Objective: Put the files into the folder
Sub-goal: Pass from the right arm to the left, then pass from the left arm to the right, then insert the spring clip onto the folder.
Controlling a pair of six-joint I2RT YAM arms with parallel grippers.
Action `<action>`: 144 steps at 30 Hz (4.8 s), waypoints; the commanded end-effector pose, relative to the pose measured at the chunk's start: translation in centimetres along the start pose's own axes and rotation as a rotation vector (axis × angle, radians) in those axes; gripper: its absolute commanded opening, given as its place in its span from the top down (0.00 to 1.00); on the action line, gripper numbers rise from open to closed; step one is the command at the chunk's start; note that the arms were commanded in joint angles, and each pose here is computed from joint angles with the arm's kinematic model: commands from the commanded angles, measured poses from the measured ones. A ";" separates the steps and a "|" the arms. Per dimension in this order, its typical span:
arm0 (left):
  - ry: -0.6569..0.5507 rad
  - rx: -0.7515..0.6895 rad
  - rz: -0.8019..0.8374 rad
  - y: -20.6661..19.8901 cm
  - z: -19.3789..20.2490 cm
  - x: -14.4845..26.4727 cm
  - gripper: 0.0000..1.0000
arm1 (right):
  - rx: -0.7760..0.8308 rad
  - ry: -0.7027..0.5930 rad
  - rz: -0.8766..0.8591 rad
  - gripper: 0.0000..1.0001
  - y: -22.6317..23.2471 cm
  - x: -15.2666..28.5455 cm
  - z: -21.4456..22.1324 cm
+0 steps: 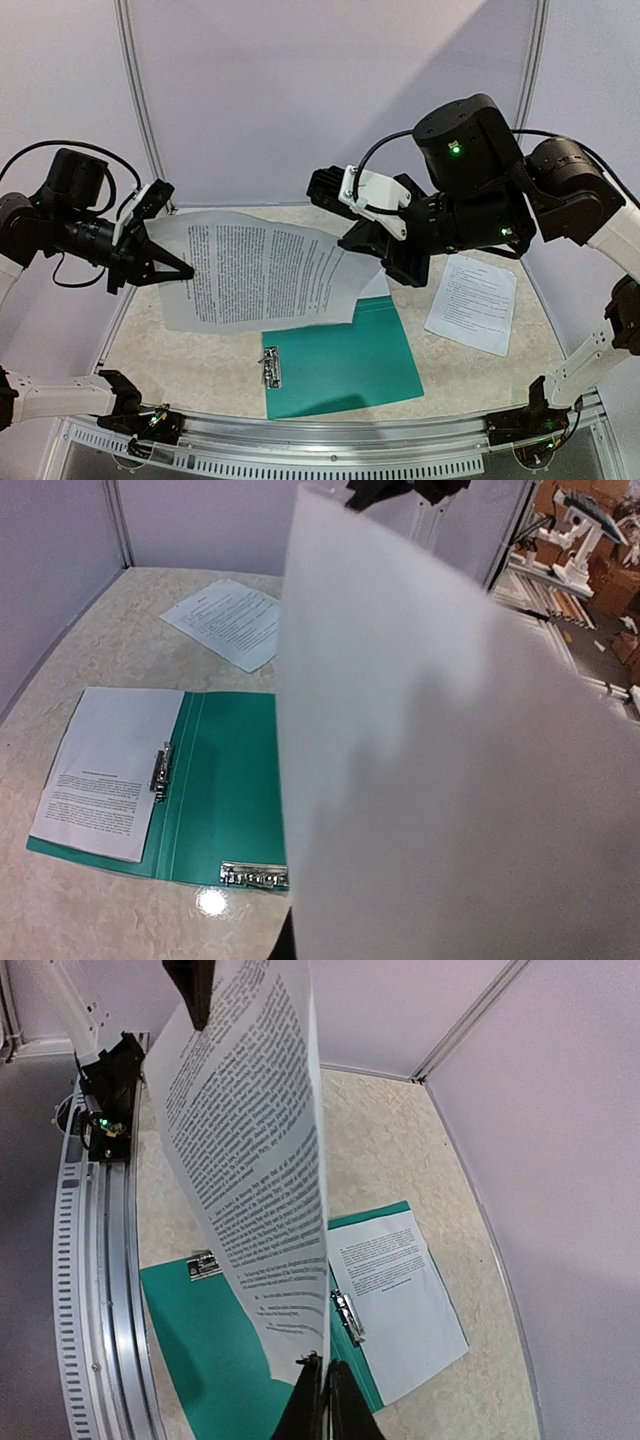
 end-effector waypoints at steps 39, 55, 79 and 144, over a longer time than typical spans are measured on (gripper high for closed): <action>-0.112 0.084 -0.091 1.4 -4.9 1.8 0.85 | -0.621 -0.595 -0.438 1.00 -5.3 -1.5 -0.8; 0.461 0.006 -0.096 5.2 11.8 -9.4 0.11 | -1.400 0.190 -0.340 1.00 -4.0 -6.1 22.7; 0.823 -0.173 0.000 7.4 20.2 -21.2 0.76 | -1.474 0.352 -0.399 1.00 -2.0 -8.4 32.6; 0.743 0.104 -0.029 14.0 21.8 -21.3 0.77 | -1.681 0.223 -0.536 1.00 -0.9 -19.8 33.5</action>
Point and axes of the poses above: each gripper's point midway between its finger pads, its own x axis back along the fingers, its own y axis along the line the jaws close on, z = x × y, the point moved 3 cm from there along x, back along the fingers, and after that the axes turned 2 degrees about -x, right-handed, at the moved point
